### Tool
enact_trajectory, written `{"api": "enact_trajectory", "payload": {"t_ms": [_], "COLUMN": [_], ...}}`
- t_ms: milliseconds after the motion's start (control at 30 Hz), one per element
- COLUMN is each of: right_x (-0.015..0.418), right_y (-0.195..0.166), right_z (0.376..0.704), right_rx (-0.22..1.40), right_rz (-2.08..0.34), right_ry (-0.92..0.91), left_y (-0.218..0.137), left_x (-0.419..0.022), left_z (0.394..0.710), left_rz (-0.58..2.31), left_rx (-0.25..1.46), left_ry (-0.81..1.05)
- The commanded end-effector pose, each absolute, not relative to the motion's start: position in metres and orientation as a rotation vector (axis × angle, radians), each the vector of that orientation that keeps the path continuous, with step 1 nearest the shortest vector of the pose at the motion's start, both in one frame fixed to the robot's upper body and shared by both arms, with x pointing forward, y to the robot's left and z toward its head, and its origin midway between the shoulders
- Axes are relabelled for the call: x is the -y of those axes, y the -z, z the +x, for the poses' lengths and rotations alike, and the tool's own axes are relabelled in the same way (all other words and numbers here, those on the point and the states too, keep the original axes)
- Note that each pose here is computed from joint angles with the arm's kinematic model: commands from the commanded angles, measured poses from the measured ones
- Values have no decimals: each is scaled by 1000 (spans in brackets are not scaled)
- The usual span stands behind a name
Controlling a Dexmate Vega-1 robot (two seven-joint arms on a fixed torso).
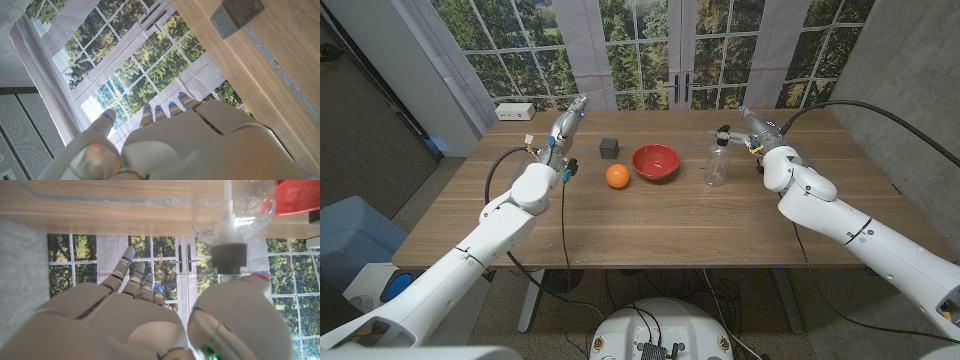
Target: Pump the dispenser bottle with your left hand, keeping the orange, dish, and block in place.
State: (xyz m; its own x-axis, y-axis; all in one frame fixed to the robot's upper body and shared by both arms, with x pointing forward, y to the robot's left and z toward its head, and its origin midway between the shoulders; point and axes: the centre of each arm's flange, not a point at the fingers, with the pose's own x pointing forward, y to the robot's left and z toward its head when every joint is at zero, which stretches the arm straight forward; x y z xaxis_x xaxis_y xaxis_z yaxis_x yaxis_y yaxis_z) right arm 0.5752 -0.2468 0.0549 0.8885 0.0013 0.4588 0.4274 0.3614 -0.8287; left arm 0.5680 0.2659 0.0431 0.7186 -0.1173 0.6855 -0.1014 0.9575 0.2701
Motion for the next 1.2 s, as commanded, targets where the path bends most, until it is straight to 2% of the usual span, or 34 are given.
{"api": "enact_trajectory", "payload": {"t_ms": [33,67,100,233,300,333,400,667,1033,1100,1200], "right_x": [245,241,241,244,251,254,258,266,278,281,286], "right_y": [-51,-52,-50,-54,-53,-55,-52,-49,-41,-37,-33], "right_z": [571,569,567,564,563,562,557,557,562,562,569], "right_rx": [240,212,255,210,270,233,310,350,491,537,562], "right_rz": [-1103,-1138,-1135,-1051,-964,-919,-864,-659,-486,-473,-391], "right_ry": [14,26,37,-82,-156,-217,-228,-467,-462,-386,-386], "left_y": [-44,-43,-43,-43,-44,-44,-44,-44,-40,-39,-37], "left_x": [-269,-270,-270,-272,-271,-272,-272,-271,-272,-273,-273], "left_z": [567,567,567,567,566,566,565,564,559,559,559], "left_rz": [299,298,290,291,298,296,295,298,289,286,287], "left_rx": [781,782,784,781,785,785,786,779,785,783,777], "left_ry": [12,8,6,12,7,9,5,6,4,6,7]}}
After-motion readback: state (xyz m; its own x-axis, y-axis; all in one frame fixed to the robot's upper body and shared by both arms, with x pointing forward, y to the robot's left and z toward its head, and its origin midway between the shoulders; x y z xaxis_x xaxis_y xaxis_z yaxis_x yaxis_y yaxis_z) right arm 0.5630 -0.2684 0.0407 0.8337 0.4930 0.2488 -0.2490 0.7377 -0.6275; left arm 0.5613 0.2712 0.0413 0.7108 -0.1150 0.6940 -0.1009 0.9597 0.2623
